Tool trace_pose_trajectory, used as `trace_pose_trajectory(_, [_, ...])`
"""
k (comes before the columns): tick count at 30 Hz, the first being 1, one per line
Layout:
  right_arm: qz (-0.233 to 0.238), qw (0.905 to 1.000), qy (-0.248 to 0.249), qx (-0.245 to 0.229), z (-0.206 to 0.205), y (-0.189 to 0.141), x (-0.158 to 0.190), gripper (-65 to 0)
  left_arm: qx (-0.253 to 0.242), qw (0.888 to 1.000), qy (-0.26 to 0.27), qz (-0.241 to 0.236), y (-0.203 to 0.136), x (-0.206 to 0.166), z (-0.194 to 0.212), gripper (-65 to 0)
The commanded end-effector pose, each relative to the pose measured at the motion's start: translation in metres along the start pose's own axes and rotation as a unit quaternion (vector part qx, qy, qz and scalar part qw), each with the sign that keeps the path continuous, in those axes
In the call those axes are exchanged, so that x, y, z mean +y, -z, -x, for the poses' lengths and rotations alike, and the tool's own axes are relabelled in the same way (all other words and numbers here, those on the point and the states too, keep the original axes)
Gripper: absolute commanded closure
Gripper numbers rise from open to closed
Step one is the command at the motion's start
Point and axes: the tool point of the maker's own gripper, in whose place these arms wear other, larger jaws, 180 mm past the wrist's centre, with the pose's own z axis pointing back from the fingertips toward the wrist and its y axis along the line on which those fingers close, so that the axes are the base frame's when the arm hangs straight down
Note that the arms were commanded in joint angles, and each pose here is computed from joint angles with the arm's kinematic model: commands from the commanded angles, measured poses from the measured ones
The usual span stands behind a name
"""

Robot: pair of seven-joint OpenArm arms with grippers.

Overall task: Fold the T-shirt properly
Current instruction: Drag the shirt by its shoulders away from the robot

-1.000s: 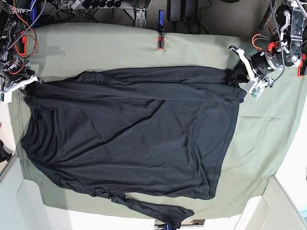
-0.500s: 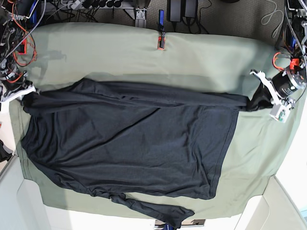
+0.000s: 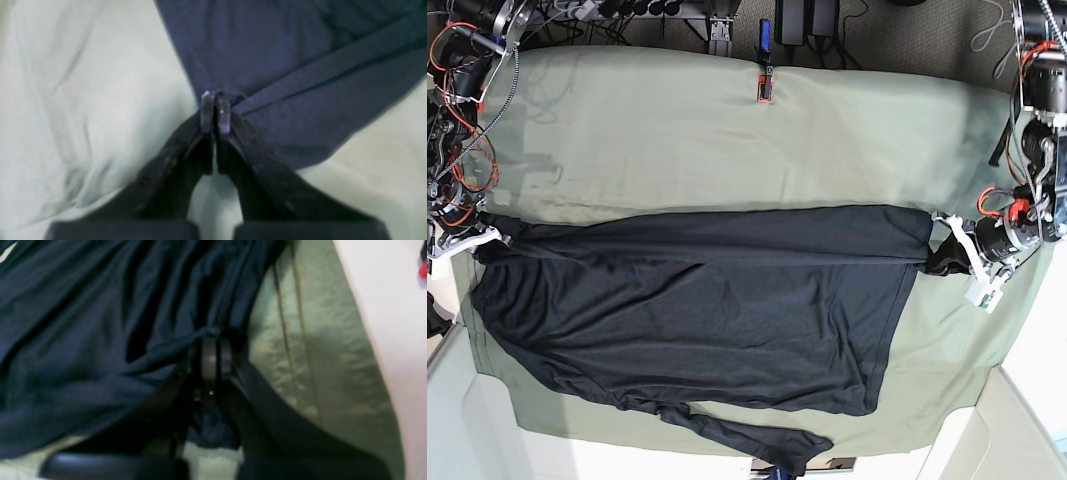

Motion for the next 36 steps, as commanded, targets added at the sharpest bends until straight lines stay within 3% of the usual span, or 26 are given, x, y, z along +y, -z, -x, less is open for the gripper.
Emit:
trace_pose_trajectory(1, [0.003,0.9994,-0.002,-0.035,-0.029,-0.003,-0.002,0.0,-0.021,1.000,0.004,-0.014,-0.004,0.015,-0.020,0.0])
trace_pose_trajectory(6, [-0.005,0.9994,0.020,-0.026,-0.028,0.009,-0.001,0.0,-0.013,1.000,-0.005,-0.006,0.012,0.018,-0.023,-1.8])
trace_pose_trajectory(8, [-0.015,0.9989,0.033,-0.029,-0.028,0.010,0.002,0.0,-0.012,1.000,-0.008,-0.004,0.012,0.017,-0.023,-16.6])
trace_pose_trajectory(9, [-0.019,0.9987,0.037,-0.030,-0.027,0.010,0.003,-5.1,0.002,1.000,-0.017,0.001,0.011,0.016,-0.018,-25.7])
trace_pose_trajectory(11, [-0.034,0.9974,0.050,-0.038,-0.030,0.009,0.008,-28.1,0.027,0.997,-0.058,0.031,0.009,0.007,-0.013,-38.1])
trace_pose_trajectory(12, [-0.040,0.9967,0.056,-0.043,-0.033,0.008,0.010,-36.9,0.035,0.995,-0.081,0.051,0.007,0.001,-0.013,-38.5])
trace_pose_trajectory(14, [-0.049,0.9955,0.061,-0.052,-0.039,0.005,0.013,-42.8,0.022,0.989,-0.119,0.088,0.000,-0.009,-0.024,-38.5])
trace_pose_trajectory(21, [-0.073,0.9948,0.049,-0.053,-0.054,-0.028,0.019,-42.7,-0.037,0.977,-0.170,0.122,-0.048,-0.007,-0.043,-38.4])
trace_pose_trajectory(26, [-0.046,0.9961,0.054,-0.053,-0.038,-0.042,-0.002,-42.7,-0.025,0.979,-0.145,0.141,-0.070,-0.039,-0.019,-38.4])
trace_pose_trajectory(30, [-0.039,0.9968,0.066,-0.023,-0.001,-0.044,-0.009,-42.7,0.002,0.976,-0.138,0.166,-0.075,-0.076,0.012,-38.4])
trace_pose_trajectory(36, [-0.066,0.9919,0.107,-0.018,0.028,-0.039,0.008,-42.7,-0.013,0.975,-0.153,0.159,-0.056,-0.100,0.027,-38.4])
